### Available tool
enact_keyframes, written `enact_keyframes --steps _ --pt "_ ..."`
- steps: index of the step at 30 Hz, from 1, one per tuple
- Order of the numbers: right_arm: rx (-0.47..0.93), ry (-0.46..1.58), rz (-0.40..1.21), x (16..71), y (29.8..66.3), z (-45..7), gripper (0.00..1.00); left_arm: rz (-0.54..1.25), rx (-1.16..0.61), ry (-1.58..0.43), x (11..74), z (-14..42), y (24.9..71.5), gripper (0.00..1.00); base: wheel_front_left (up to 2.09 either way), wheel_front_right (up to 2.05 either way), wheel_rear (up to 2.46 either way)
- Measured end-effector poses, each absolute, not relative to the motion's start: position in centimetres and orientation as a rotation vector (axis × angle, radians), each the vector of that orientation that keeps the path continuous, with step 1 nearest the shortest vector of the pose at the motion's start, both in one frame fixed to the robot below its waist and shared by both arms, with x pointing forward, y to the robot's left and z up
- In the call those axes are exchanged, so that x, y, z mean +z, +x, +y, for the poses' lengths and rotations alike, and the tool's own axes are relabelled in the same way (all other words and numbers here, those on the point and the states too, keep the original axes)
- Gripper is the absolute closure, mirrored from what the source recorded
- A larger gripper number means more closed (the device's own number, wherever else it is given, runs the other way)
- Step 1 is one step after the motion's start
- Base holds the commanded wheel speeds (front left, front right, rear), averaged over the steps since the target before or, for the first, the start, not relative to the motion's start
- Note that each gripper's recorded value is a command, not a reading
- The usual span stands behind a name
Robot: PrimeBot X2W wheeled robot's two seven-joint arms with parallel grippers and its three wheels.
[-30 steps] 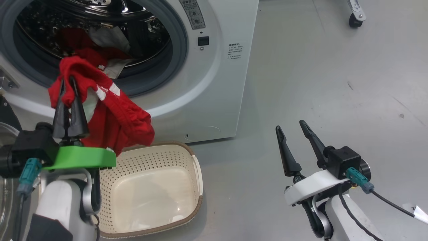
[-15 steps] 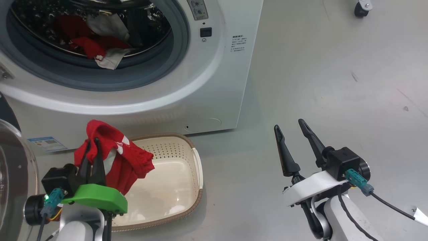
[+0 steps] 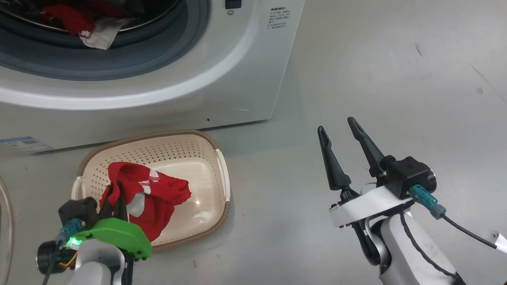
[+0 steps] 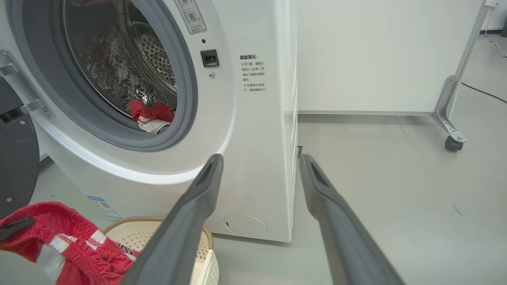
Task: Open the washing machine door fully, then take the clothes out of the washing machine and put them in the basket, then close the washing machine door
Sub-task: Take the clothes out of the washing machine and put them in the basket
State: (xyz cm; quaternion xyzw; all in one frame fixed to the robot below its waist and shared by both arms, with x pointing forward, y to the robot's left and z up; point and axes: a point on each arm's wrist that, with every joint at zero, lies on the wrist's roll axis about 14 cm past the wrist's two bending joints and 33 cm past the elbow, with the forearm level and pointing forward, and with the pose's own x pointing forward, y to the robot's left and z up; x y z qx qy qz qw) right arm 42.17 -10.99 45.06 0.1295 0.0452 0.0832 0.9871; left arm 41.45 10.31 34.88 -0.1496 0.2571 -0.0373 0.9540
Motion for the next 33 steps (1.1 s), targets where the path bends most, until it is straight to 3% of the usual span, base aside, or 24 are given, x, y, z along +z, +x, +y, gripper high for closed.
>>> enact_keyframes --steps 17,33 --pt "0.113 0.279 0.152 41.4 45.1 -12.8 0.0 0.826 -0.119 -0.275 24.6 7.9 44.2 1.0 0.0 0.0 0.0" --pt "0.064 0.256 0.213 38.0 46.5 -14.6 0.0 1.069 -0.11 -0.294 16.7 6.0 42.9 1.0 0.0 0.0 0.0"
